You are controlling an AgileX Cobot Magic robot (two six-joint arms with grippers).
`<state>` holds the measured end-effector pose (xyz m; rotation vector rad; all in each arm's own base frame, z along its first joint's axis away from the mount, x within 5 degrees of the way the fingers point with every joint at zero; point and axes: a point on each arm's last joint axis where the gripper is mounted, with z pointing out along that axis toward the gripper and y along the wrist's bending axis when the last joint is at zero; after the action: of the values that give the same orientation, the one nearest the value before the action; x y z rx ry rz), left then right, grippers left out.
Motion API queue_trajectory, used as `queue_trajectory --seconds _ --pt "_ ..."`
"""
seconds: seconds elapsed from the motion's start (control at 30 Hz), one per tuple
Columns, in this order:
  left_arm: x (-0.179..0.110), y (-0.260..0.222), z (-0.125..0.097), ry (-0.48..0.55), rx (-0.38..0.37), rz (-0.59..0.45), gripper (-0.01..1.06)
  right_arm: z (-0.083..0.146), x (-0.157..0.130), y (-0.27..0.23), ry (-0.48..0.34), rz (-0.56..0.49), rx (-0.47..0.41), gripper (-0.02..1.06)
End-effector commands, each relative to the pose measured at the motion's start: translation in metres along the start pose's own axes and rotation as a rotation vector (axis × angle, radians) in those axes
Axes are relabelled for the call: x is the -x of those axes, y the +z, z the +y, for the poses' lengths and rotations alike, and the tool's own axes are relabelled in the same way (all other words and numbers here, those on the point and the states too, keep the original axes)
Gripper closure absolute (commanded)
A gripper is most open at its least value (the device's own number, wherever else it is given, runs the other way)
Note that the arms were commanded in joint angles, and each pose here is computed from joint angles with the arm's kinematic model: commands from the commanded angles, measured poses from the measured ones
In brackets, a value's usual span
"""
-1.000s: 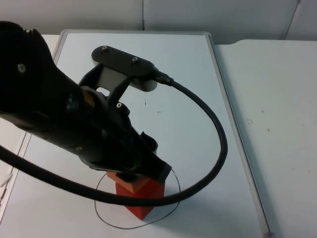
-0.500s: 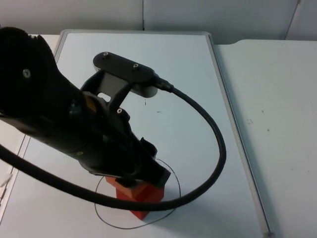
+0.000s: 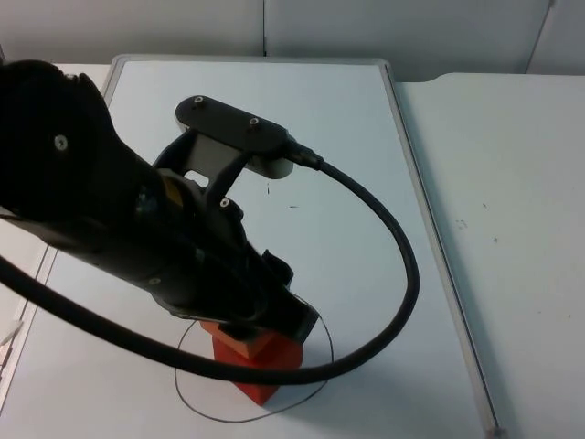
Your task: Pick up one cube with the left hand and another cube with the right hand. First place the cube in the right hand at the target position, then stack the cube in the left hand on top.
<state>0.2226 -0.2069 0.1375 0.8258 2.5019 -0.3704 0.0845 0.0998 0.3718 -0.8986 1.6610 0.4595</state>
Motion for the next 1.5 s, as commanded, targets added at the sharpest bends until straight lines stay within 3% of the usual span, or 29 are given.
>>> queue_trajectory --seconds 0.0,0.13,0.2,0.53,0.9,1.37,1.47 --pt "-0.009 0.005 -0.003 -0.002 -0.019 0.079 0.57 0.000 -0.002 0.000 -0.007 0.005 0.001 0.04" --pt "-0.012 0.005 -0.004 -0.014 -0.026 0.103 0.40 0.000 -0.002 0.000 -0.009 0.005 0.000 0.04" --pt "-0.012 0.005 -0.004 -0.016 -0.027 0.108 0.38 0.000 -0.002 0.000 -0.009 0.005 0.000 0.04" --pt "-0.012 0.003 -0.005 -0.015 -0.033 0.116 0.38 0.000 -0.002 0.000 -0.009 0.005 0.000 0.04" --pt "0.001 -0.023 -0.007 -0.011 -0.044 0.016 0.38 0.000 -0.002 0.000 -0.009 0.005 0.000 0.04" --pt "0.003 -0.023 -0.008 -0.031 -0.047 0.002 0.38 0.000 -0.002 0.000 -0.009 0.005 0.000 0.04" --pt "0.011 -0.027 -0.010 0.005 -0.060 -0.002 0.38 0.000 -0.002 0.000 -0.009 0.005 0.000 0.04"
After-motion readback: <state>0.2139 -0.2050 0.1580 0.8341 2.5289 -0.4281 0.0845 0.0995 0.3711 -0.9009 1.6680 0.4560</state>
